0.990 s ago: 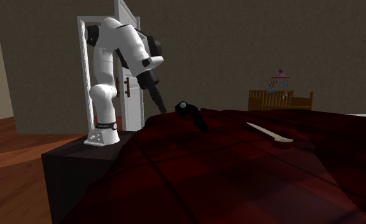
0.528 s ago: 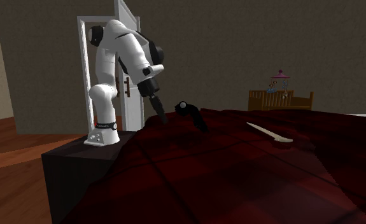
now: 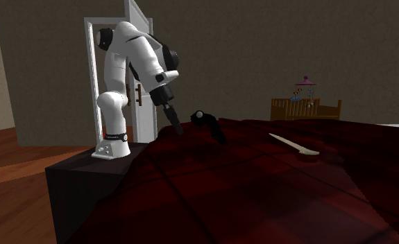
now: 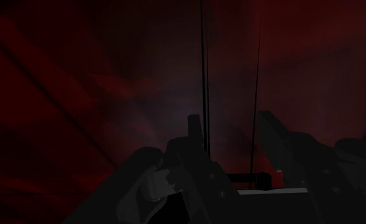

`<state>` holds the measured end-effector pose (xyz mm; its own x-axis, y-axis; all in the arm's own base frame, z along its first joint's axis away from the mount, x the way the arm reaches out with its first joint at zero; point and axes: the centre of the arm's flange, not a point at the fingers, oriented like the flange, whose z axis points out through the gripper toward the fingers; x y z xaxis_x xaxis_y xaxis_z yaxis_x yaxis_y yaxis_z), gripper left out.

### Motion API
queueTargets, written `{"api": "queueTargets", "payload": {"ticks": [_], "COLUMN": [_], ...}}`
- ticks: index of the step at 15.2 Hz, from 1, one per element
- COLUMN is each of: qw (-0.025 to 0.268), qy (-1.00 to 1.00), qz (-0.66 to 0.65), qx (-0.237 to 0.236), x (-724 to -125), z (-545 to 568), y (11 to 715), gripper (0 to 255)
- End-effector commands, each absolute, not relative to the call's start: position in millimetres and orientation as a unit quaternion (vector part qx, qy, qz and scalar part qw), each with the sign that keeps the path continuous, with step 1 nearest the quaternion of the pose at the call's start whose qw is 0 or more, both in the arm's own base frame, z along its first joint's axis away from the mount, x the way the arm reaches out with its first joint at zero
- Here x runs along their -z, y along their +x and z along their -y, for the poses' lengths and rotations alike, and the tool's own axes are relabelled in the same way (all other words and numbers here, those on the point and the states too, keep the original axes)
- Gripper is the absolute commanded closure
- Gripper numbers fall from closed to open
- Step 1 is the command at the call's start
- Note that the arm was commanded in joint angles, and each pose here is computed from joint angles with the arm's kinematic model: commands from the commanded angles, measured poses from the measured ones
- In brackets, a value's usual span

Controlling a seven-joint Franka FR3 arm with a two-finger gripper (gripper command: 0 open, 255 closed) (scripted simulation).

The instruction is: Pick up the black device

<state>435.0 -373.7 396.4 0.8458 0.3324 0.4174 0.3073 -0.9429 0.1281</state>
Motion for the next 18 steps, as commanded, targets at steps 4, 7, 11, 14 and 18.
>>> {"api": "queueTargets", "payload": {"ticks": [4, 7, 11, 14, 18], "qw": [0.028, 0.028, 0.028, 0.028, 0.028], "qy": [0.960, 0.960, 0.960, 0.960, 0.960], "qz": [-0.167, -0.167, -0.167, -0.167, -0.167], "qx": [-0.222, -0.222, -0.222, -0.222, -0.222], "x": [-411, -427, -448, -464, -476], "z": [373, 373, 373, 373, 373], "y": [435, 435, 435, 435, 435], "gripper": [255, 255, 255, 255, 255]}}
